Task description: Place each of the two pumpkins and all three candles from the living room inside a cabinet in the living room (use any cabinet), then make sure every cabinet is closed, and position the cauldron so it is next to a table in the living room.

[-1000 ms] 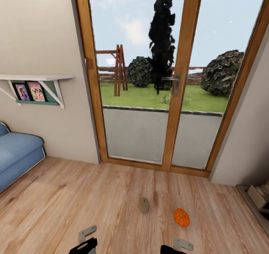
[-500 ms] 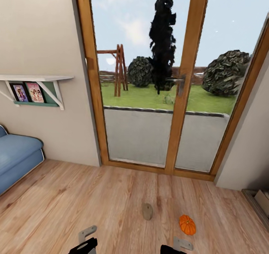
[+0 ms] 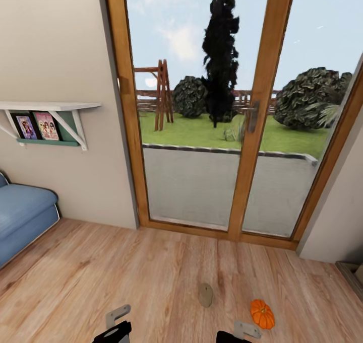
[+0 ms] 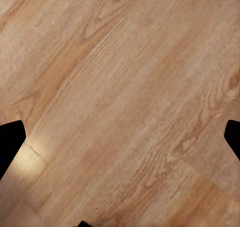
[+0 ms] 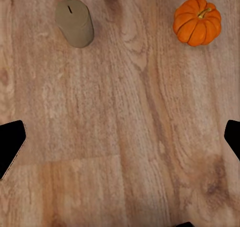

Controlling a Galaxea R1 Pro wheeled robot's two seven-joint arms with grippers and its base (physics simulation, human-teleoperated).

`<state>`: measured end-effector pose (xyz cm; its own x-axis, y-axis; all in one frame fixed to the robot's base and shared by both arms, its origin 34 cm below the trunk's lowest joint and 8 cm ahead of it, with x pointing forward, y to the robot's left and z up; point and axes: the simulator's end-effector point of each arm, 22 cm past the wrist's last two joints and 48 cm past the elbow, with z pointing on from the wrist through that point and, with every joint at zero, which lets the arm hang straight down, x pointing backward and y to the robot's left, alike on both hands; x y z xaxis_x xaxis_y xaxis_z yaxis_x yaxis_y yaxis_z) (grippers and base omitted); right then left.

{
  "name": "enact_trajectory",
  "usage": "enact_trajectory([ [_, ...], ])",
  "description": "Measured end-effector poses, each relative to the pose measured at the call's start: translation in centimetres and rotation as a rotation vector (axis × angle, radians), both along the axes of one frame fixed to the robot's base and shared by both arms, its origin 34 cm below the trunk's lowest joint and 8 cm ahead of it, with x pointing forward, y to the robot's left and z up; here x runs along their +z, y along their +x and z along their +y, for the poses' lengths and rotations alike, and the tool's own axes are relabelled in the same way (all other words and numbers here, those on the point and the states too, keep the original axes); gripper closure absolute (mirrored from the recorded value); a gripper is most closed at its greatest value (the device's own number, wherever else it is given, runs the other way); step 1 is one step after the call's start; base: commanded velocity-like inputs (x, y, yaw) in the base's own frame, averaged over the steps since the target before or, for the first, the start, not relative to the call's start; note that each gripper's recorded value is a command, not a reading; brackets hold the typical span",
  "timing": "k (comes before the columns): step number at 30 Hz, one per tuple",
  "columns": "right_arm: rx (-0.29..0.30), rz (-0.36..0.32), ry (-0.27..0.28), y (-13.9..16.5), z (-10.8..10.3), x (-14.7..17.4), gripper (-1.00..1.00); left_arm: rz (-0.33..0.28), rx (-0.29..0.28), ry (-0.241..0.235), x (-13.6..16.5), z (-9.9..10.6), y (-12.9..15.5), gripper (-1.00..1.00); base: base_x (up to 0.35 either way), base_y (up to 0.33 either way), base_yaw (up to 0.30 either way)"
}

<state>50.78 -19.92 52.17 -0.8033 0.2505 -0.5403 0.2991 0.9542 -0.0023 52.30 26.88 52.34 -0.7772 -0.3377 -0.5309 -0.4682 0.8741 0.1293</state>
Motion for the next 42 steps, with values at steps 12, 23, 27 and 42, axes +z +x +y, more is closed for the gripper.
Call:
enact_trajectory([
  [12, 0.0, 0.0, 0.0, -0.02, 0.0, -0.01, -1.0, 0.0, 0.0, 0.0, 0.01, -0.01, 0.02, -1.0, 0.153, 0.124, 0.0],
  [23, 0.0, 0.001, 0.0, -0.03, 0.0, -0.01, -1.0, -0.001, -0.001, -0.002, 0.01, -0.13, 0.03, -1.0, 0.151, 0.055, 0.0],
  [27, 0.0, 0.0, 0.0, -0.02, 0.0, -0.01, -1.0, -0.001, -0.001, -0.002, 0.01, -0.14, 0.04, -1.0, 0.149, -0.123, 0.0],
  [42, 0.0, 0.0, 0.0, -0.01, 0.01, 0.0, -1.0, -0.001, -0.001, -0.002, 0.02, -0.13, 0.03, -1.0, 0.174, 0.014, 0.0],
])
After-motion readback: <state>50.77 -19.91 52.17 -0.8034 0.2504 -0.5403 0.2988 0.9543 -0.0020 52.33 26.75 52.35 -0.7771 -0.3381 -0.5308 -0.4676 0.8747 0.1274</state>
